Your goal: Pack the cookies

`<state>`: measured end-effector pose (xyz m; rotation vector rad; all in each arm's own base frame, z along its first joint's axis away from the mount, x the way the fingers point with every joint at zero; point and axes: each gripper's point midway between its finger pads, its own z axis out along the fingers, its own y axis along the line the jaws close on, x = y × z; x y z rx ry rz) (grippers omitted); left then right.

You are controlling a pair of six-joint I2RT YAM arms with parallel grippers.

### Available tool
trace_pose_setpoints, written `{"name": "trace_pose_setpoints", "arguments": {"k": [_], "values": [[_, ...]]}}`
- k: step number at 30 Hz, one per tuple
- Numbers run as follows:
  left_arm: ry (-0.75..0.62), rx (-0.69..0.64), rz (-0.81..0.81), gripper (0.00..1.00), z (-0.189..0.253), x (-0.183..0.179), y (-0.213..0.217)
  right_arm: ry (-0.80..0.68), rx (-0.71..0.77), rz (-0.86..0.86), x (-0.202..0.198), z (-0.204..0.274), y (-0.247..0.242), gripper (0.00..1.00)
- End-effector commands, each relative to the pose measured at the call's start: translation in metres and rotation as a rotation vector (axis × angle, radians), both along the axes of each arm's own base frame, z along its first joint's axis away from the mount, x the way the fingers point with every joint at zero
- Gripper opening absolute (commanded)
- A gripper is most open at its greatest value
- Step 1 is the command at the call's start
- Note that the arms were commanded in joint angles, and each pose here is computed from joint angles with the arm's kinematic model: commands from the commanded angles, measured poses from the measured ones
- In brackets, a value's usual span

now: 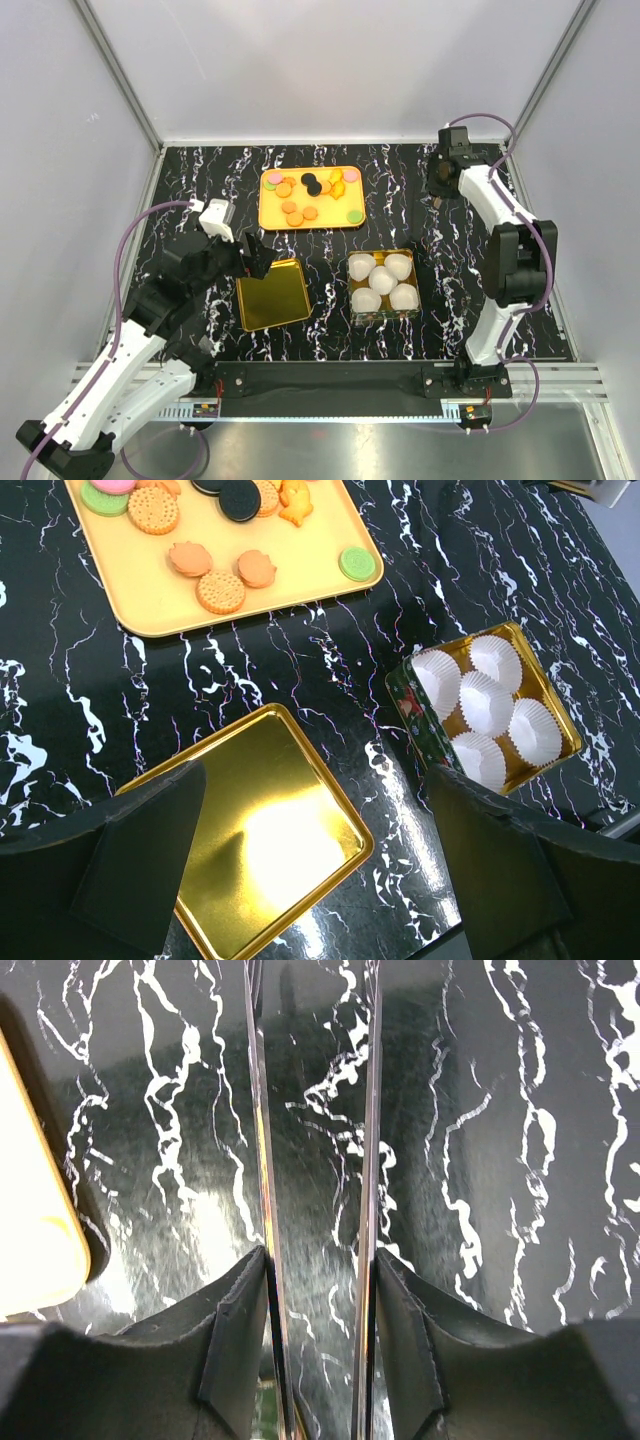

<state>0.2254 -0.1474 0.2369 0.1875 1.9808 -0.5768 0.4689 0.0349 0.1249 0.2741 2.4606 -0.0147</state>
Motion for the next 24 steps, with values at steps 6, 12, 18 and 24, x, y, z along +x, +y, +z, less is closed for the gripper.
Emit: {"name": "trace_pose_setpoints", "arguments": {"k": [6,12,18,24], "values": [[-0.054,-0.019,0.014,0.99,0.018,0.005,0.001,-0.074,-0.013,-0.025,-0.026,0.052,-0.005,0.51],[-0.050,-0.017,0.017,0.99,0.017,0.006,0.002,-0.116,-0.004,0.024,-0.045,0.077,0.017,0.47],[-0.051,-0.019,0.021,0.99,0.017,0.006,0.003,-0.138,0.030,0.099,-0.060,0.090,0.051,0.47],[-0.051,-0.019,0.027,0.99,0.017,0.007,0.004,-0.147,0.060,0.197,-0.074,0.099,0.095,0.47]]}}
